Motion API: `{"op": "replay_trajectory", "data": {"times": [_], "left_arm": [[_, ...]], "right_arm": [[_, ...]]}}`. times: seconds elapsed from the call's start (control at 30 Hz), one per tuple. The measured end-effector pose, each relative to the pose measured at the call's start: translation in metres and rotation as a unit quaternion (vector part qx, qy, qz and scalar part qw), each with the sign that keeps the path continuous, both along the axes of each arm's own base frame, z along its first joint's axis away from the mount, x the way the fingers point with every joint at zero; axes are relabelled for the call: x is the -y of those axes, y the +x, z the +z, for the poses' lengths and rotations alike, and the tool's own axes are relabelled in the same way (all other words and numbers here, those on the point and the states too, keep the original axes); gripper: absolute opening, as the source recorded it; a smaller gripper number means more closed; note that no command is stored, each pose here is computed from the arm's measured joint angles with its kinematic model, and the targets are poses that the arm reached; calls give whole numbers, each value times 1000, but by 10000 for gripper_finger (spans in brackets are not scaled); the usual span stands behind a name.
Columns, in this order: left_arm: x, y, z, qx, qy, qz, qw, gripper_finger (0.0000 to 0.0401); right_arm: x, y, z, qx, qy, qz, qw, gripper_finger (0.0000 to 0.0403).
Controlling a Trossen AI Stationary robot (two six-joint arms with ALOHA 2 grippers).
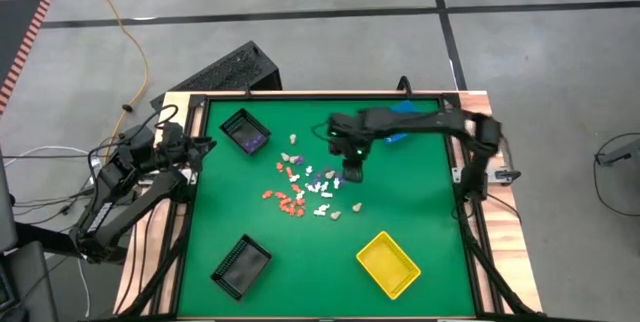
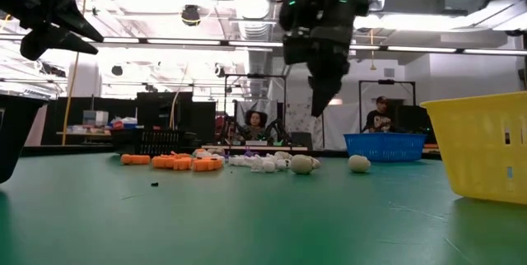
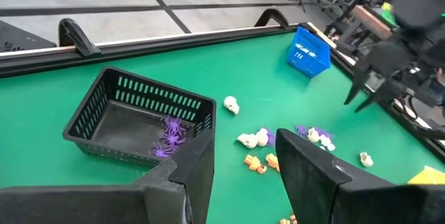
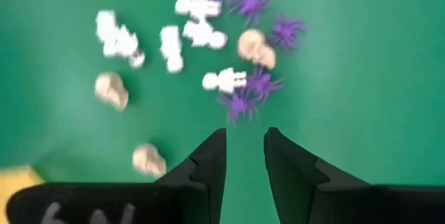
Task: Sort Halloween decoration
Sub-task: Put the purple spider toy into the top black basket
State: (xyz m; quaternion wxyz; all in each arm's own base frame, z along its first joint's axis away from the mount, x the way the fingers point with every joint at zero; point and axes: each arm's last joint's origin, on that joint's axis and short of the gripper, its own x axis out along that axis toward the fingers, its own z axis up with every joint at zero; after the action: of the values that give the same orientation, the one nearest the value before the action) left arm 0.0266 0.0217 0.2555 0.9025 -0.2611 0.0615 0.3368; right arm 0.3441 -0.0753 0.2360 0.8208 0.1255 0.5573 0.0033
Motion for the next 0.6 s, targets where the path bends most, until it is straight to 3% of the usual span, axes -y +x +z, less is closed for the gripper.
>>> {"op": "replay_trajectory", "data": {"times": [0.17,0.37,0.6], "left_arm": [[0,0,0,-1,0,4,1000,143],[0,0,0,-2,-1,4,1000,143],[0,-1,0,-3,0,13,1000,143]], "right_arm": [[-31,-12,-26,100,-27,-33,994,123],[-52,-20,-56,96,-105,-43,989,153],[-57,-18,-65,87,-114,-40,989,236]]}}
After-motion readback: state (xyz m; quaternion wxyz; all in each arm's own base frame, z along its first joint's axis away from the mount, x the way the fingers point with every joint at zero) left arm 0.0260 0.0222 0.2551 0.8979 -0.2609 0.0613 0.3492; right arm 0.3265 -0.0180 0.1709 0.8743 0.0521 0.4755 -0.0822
